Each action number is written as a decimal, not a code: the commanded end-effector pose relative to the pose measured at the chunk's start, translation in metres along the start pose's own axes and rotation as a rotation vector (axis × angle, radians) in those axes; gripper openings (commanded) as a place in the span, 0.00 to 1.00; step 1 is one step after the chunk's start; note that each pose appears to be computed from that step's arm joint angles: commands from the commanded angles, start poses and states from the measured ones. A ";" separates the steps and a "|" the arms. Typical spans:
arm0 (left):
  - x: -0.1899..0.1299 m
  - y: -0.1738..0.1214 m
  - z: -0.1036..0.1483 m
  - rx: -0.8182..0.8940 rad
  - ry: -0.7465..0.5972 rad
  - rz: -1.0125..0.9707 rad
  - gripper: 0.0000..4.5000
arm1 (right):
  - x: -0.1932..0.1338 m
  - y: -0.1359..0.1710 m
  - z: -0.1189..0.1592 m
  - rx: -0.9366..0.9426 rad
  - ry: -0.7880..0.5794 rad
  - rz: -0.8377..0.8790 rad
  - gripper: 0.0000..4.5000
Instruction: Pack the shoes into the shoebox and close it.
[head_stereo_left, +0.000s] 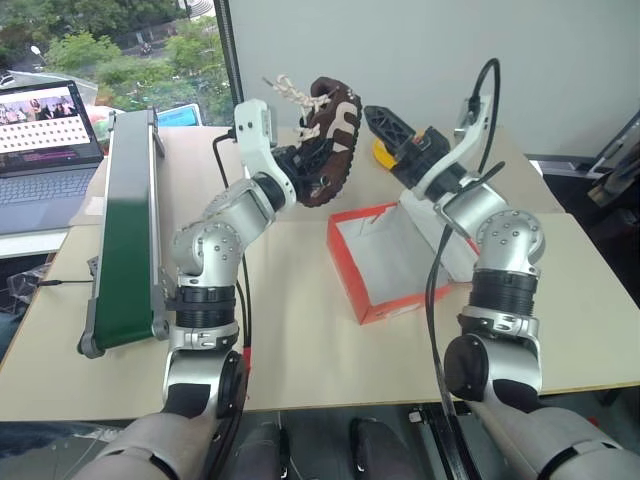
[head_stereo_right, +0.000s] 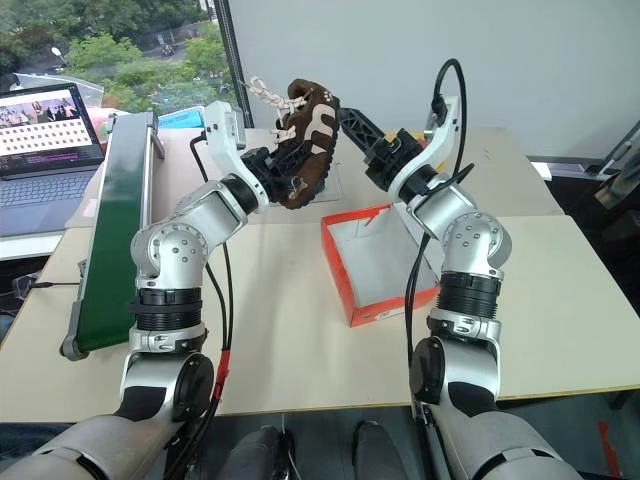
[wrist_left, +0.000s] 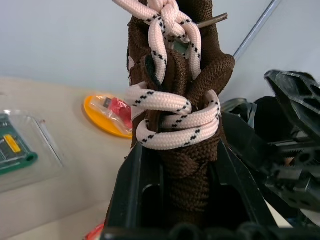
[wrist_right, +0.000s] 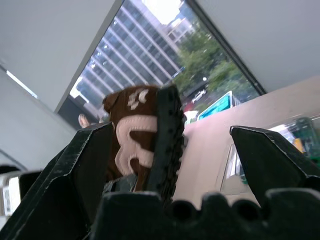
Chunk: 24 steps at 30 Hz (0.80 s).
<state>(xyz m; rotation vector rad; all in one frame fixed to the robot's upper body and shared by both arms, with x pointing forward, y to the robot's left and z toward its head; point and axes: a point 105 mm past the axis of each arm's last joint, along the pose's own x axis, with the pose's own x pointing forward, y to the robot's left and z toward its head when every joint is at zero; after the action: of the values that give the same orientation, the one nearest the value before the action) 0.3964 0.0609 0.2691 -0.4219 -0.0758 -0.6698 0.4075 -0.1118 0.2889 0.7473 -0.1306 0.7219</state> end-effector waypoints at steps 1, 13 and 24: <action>0.004 -0.023 0.015 0.014 -0.046 -0.063 0.14 | -0.002 0.015 0.014 -0.026 -0.041 0.043 1.00; 0.015 -0.038 0.009 -0.011 -0.031 -0.100 0.14 | 0.001 0.015 -0.007 0.007 0.022 0.038 1.00; 0.017 -0.044 0.006 -0.022 -0.024 -0.121 0.13 | 0.004 0.012 -0.016 0.018 0.055 0.040 0.37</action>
<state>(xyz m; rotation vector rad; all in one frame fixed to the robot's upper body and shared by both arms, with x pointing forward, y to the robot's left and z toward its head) 0.3931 0.0294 0.2699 -0.4545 -0.0354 -0.7316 0.4040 -0.0943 0.2712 0.7483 -0.0495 0.7545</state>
